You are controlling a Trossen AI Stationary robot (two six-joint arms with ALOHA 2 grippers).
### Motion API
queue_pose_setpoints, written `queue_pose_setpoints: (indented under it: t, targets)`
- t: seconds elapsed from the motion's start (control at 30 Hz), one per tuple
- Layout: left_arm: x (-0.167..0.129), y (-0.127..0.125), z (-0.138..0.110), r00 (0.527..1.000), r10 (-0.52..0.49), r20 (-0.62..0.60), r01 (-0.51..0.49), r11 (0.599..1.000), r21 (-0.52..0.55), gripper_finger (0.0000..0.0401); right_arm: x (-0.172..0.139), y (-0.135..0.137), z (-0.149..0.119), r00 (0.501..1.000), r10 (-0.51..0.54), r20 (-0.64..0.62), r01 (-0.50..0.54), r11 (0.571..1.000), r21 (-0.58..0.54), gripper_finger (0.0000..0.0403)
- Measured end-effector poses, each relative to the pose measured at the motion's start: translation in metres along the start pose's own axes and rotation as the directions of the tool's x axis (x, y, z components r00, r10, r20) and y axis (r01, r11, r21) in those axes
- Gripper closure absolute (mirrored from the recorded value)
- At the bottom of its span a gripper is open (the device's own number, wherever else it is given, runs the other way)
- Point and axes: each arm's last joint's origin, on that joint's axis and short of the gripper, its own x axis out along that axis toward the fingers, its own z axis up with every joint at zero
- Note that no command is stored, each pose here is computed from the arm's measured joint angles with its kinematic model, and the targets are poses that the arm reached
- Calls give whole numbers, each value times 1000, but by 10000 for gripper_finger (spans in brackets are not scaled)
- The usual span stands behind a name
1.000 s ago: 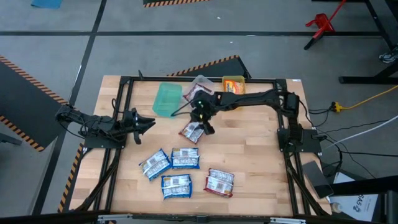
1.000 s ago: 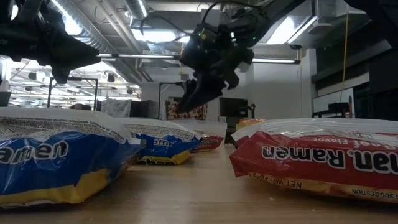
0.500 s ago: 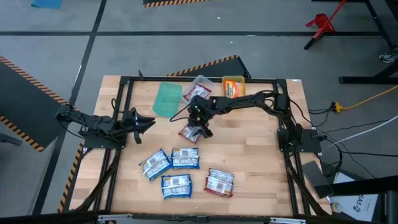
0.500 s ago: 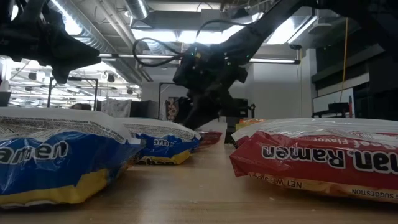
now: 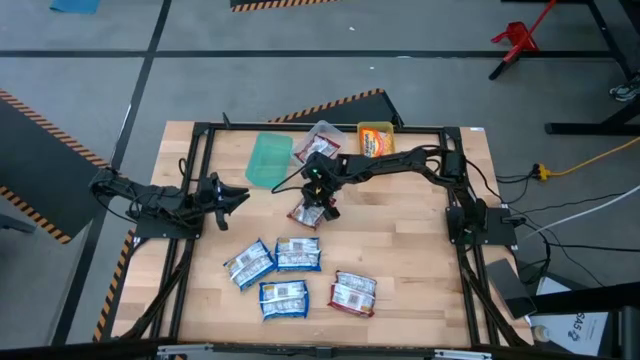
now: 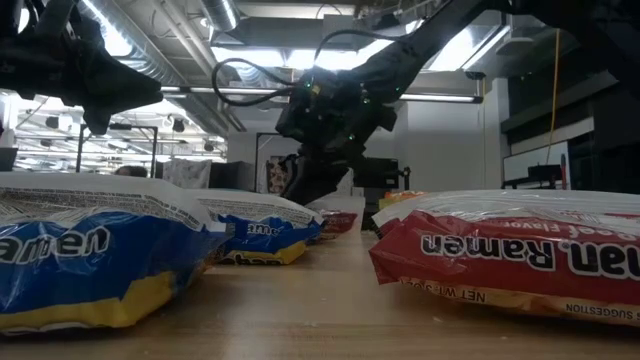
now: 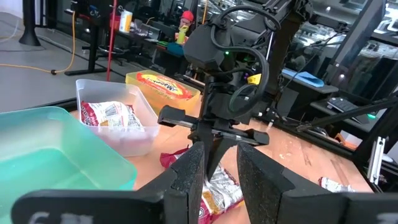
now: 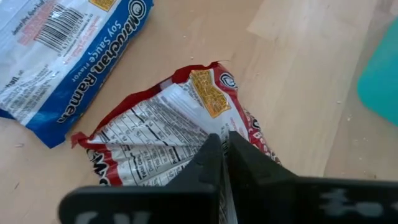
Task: Sort Maruchan noodles
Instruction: Put the top red noodle pack into the transparent bin
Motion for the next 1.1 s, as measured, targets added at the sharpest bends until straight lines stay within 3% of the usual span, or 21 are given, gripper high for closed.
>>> queue_pose_setpoints:
  t: [0.2, 0.57, 0.73, 0.83, 0.97, 1.1]
  targets:
    - [0, 0, 0, 1000, 0, 0, 0, 1000, 0, 311, -3, 1, 2, 1000, -6, -1, 6, 998, 55, 401]
    - [0, 0, 0, 1000, 1, 0, -1, 1000, 0, 311, -52, 11, 27, 998, -55, 9, 54, 995, 79, 402]
    - [0, 0, 0, 1000, 1, 0, -1, 1000, 1, 311, -61, 13, 31, 998, -57, 16, 55, 994, 94, 402]
    - [0, 0, 0, 1000, 0, 0, 0, 1000, 1, 311, -69, 12, 34, 998, -55, 40, 48, 986, 159, 402]
    - [0, 0, 0, 1000, 1, 0, -1, 1000, 2, 311, -93, 14, 35, 998, -14, 54, 3, 981, 196, 377]
    - [0, 0, 0, 1000, 1, 0, -1, 1000, 2, 311, -125, 18, 31, 999, 32, 39, -41, 963, 266, 317]
